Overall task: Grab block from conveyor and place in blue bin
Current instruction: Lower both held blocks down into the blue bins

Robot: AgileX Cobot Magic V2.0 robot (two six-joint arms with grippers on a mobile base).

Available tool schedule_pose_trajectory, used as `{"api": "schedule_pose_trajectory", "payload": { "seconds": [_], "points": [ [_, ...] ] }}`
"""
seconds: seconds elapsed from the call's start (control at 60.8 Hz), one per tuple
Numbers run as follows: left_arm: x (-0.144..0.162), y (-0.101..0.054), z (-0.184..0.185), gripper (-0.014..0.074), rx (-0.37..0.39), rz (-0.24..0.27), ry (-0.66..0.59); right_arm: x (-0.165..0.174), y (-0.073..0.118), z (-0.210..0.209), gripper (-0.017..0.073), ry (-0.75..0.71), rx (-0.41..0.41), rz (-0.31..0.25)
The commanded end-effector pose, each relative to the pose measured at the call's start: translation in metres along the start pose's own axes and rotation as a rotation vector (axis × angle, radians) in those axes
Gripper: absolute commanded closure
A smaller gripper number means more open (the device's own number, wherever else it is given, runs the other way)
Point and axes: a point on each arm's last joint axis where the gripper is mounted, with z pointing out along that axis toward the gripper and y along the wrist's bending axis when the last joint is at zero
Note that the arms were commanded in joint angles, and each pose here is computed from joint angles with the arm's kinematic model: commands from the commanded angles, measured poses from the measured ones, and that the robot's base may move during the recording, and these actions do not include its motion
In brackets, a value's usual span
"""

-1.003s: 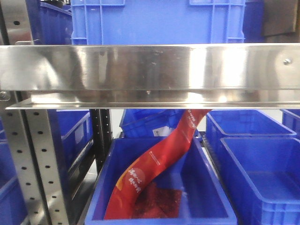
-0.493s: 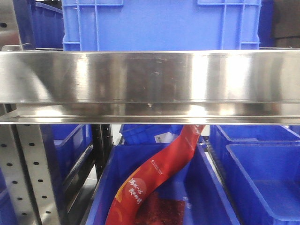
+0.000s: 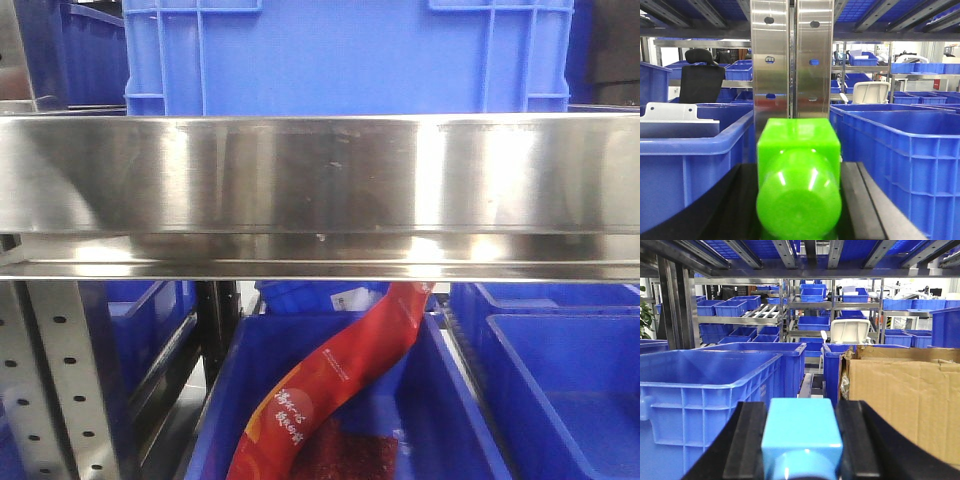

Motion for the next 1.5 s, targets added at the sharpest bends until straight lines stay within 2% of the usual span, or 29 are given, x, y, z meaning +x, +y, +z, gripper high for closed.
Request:
{"api": "schedule_pose_trajectory", "payload": {
  "seconds": [0.0,0.132,0.28,0.428,0.526,0.641,0.806,1.036,1.217,1.266,1.414,1.48],
  "points": [
    [-0.005,0.000,-0.002,0.0704,0.003,-0.007,-0.035,-0.005,0.000,-0.002,0.0721,-0.044,0.002,-0.011],
    [-0.005,0.000,-0.002,0.0704,0.006,-0.013,-0.035,-0.005,0.000,-0.002,0.0721,-0.047,0.002,-0.009],
    [-0.006,-0.003,0.007,0.0704,0.059,-0.081,-0.014,-0.011,0.000,0.004,0.0721,-0.049,0.001,-0.009],
    [-0.025,-0.008,0.025,0.0704,0.125,-0.074,-0.022,-0.024,0.000,0.032,0.0721,0.004,0.004,-0.008],
    [-0.038,-0.016,0.043,0.0704,0.199,-0.065,0.001,-0.035,0.000,0.053,0.0721,0.016,0.007,-0.007],
    [-0.050,-0.033,0.071,0.0704,0.295,-0.066,0.048,-0.042,-0.001,0.079,0.0721,0.057,0.008,-0.006],
    [-0.063,-0.061,0.120,0.0704,0.379,-0.066,0.111,-0.057,0.004,0.112,0.0721,0.076,-0.021,-0.003],
    [-0.065,-0.091,0.191,0.0704,0.395,-0.055,0.178,-0.070,0.037,0.161,0.0721,0.058,-0.177,0.015],
    [-0.063,-0.111,0.238,0.0704,0.397,-0.066,0.199,-0.052,0.066,0.205,0.0721,0.127,-0.260,0.016],
    [-0.061,-0.120,0.251,0.0704,0.407,-0.080,0.206,-0.045,0.074,0.217,0.0721,0.148,-0.274,0.014],
    [-0.051,-0.151,0.274,0.0704,0.464,-0.077,0.233,-0.021,0.090,0.251,0.0721,0.194,-0.293,0.009],
    [-0.046,-0.160,0.280,0.0704,0.478,-0.075,0.242,-0.012,0.096,0.263,0.0721,0.211,-0.298,0.007]
  ]
}}
